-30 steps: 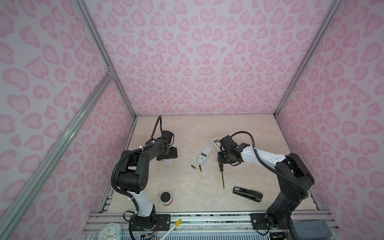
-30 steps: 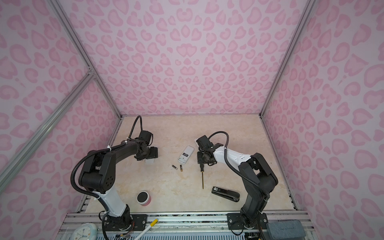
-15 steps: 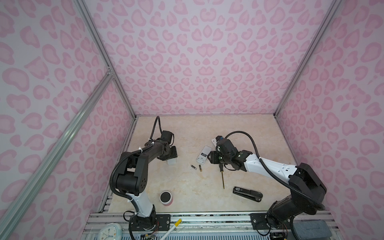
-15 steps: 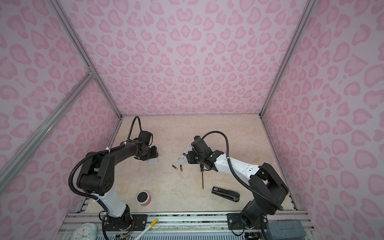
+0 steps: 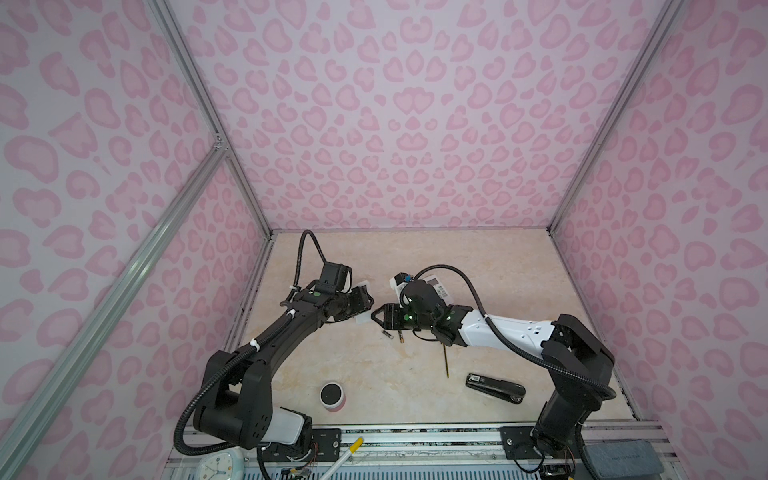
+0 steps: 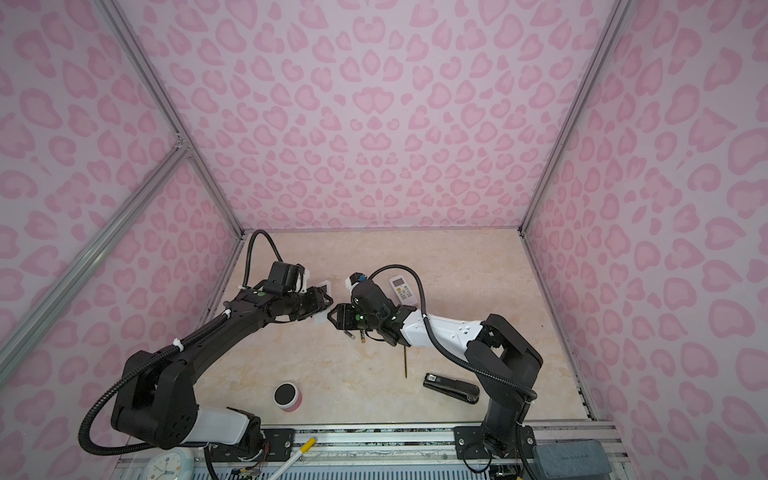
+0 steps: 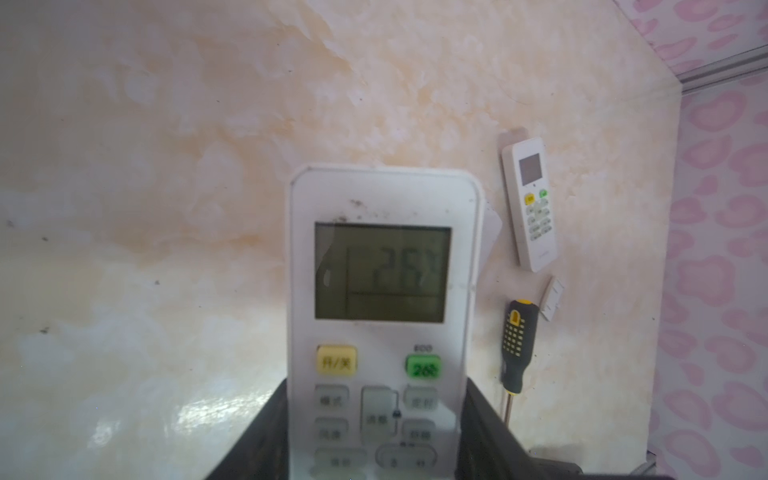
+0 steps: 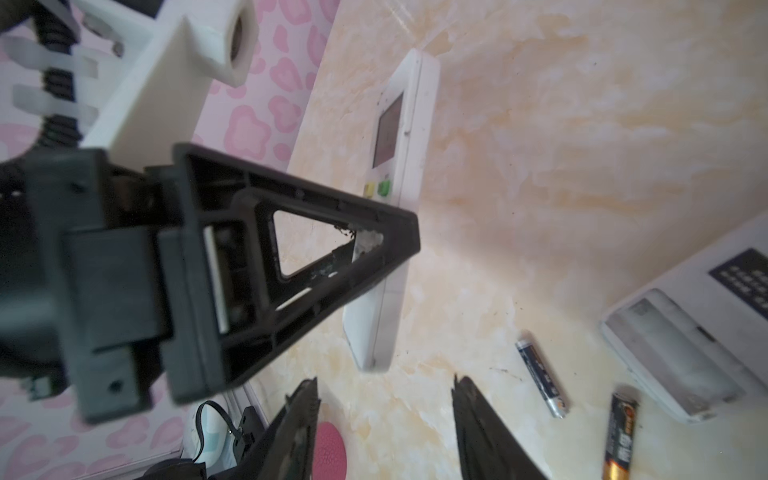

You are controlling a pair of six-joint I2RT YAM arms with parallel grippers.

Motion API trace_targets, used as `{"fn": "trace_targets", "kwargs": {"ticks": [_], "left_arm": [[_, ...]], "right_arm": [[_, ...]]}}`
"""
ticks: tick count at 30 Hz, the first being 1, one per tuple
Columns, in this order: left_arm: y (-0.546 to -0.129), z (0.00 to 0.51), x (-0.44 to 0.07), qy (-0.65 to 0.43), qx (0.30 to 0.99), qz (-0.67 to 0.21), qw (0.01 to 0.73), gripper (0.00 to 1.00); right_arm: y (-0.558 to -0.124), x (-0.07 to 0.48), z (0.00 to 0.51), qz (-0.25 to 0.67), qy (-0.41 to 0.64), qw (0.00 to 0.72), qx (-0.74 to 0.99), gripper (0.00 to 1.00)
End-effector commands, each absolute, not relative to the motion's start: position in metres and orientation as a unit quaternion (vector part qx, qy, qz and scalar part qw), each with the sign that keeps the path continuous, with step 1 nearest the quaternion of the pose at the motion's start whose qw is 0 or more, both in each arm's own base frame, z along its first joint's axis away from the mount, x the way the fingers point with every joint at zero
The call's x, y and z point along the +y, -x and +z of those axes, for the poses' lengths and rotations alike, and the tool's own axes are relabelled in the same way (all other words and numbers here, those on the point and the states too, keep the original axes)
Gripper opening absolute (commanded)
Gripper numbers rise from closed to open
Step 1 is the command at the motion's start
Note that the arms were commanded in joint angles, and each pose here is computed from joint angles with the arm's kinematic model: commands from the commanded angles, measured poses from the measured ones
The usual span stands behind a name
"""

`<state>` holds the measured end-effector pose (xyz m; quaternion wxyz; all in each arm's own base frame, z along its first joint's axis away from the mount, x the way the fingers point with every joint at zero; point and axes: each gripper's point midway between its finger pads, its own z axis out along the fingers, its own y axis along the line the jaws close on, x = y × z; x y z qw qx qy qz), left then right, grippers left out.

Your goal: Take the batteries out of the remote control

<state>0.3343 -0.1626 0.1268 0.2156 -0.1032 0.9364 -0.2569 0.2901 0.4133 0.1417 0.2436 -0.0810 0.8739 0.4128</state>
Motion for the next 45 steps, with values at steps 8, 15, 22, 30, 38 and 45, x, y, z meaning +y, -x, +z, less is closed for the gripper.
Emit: {"fn": "trace_targets", "kwargs": {"ticks": [8, 15, 22, 30, 38, 45], "left_arm": [[-0.329, 0.162, -0.191, 0.097, 0.910, -0.326, 0.236, 0.41], [-0.320, 0.170, -0.188, 0.101, 0.907, -0.328, 0.245, 0.51], [-0.314, 0.199, -0.164, 0.124, 0.903, -0.304, 0.276, 0.76], [-0.314, 0.226, -0.143, 0.225, 0.872, -0.345, 0.266, 0.73], [-0.320, 0.220, -0.156, 0.262, 0.854, -0.394, 0.217, 0.69], [-0.319, 0.190, -0.162, 0.289, 0.854, -0.400, 0.166, 0.55]], "right_arm": [[-0.294, 0.428, 0.151, 0.436, 0.088, 0.243, 0.862, 0.41], [-0.297, 0.425, 0.152, 0.428, 0.091, 0.259, 0.861, 0.12], [-0.307, 0.397, 0.141, 0.298, 0.142, 0.327, 0.885, 0.04], [-0.309, 0.377, 0.146, 0.086, 0.266, 0.418, 0.864, 0.03], [-0.292, 0.387, 0.160, -0.027, 0.359, 0.474, 0.803, 0.04], [-0.281, 0.398, 0.161, -0.077, 0.408, 0.487, 0.769, 0.06]]}}
